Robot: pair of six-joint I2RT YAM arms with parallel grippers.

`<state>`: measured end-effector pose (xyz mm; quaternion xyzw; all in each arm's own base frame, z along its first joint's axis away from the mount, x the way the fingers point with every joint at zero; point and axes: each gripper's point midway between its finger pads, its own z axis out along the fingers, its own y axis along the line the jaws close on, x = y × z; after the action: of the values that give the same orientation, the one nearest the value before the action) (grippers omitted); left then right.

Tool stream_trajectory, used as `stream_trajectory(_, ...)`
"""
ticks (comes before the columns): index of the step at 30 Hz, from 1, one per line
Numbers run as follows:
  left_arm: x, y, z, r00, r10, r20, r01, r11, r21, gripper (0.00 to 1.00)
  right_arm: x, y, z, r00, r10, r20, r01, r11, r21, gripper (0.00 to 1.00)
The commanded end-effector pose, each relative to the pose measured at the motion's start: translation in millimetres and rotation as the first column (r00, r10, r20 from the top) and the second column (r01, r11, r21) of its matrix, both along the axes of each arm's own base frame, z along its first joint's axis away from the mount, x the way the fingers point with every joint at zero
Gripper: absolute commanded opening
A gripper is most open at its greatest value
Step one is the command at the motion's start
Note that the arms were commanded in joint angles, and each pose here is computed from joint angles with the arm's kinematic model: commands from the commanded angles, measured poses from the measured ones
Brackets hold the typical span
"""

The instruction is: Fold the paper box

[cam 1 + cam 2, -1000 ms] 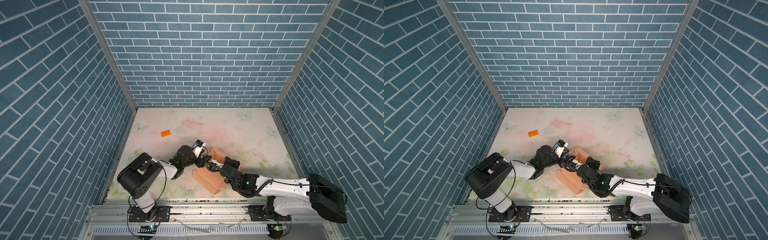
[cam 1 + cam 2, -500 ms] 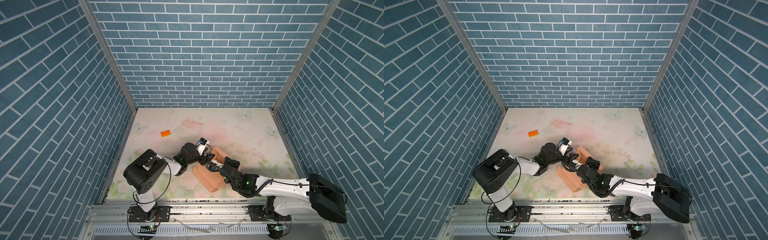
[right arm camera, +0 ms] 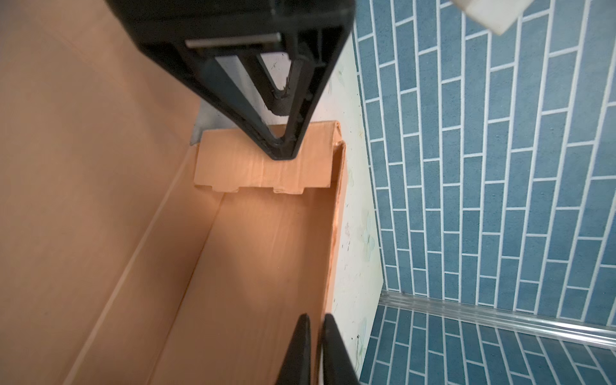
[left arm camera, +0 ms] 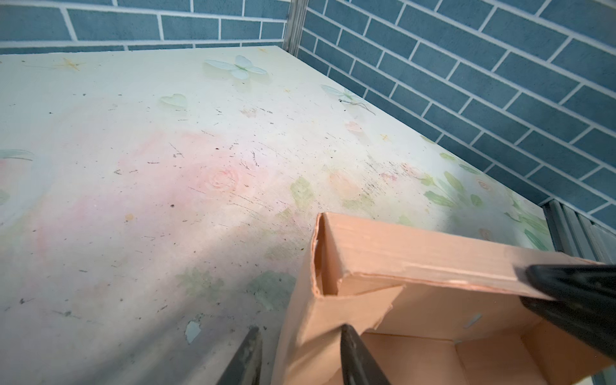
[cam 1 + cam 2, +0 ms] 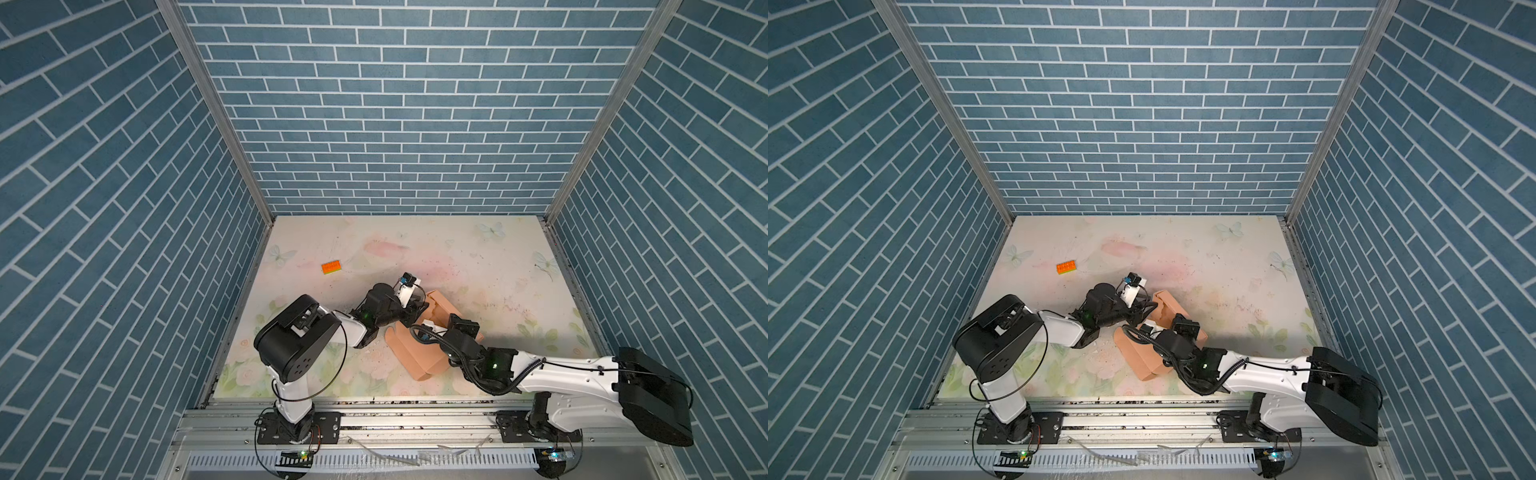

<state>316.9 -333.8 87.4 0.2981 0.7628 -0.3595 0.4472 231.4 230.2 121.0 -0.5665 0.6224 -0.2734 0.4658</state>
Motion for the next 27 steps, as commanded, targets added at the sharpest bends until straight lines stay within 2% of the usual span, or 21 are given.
stream_trajectory(1, 8, -4, 14, 0.999, 0.022, 0.025, -0.021, 0.999, -0.030, 0.34, -1, 9, 6, 1.000, 0.001, 0.000, -0.001, 0.998, 0.058, 0.11)
stream_trajectory(8, 9, -9, 20, 1.000, 0.014, 0.013, -0.013, 0.998, -0.066, 0.30, 0, 9, 8, 1.000, -0.002, 0.006, 0.002, 0.997, 0.073, 0.11)
stream_trajectory(11, 5, -11, 22, 1.000, -0.015, 0.014, 0.016, 0.997, -0.078, 0.47, 0, 9, 9, 1.000, -0.003, 0.008, 0.002, 0.997, 0.077, 0.11)
stream_trajectory(15, -2, -14, 19, 0.999, -0.053, 0.009, 0.053, 0.995, -0.079, 0.54, 0, 9, 13, 1.000, -0.002, 0.011, 0.001, 0.996, 0.093, 0.11)
stream_trajectory(21, -1, -20, 14, 0.997, -0.082, -0.002, 0.082, 0.994, -0.067, 0.54, 0, 11, 13, 1.000, 0.002, 0.010, -0.003, 0.995, 0.097, 0.11)
stream_trajectory(27, 6, -27, 14, 0.996, -0.095, 0.006, 0.095, 0.994, -0.054, 0.47, 1, 14, 16, 1.000, 0.007, 0.010, -0.008, 0.994, 0.111, 0.11)
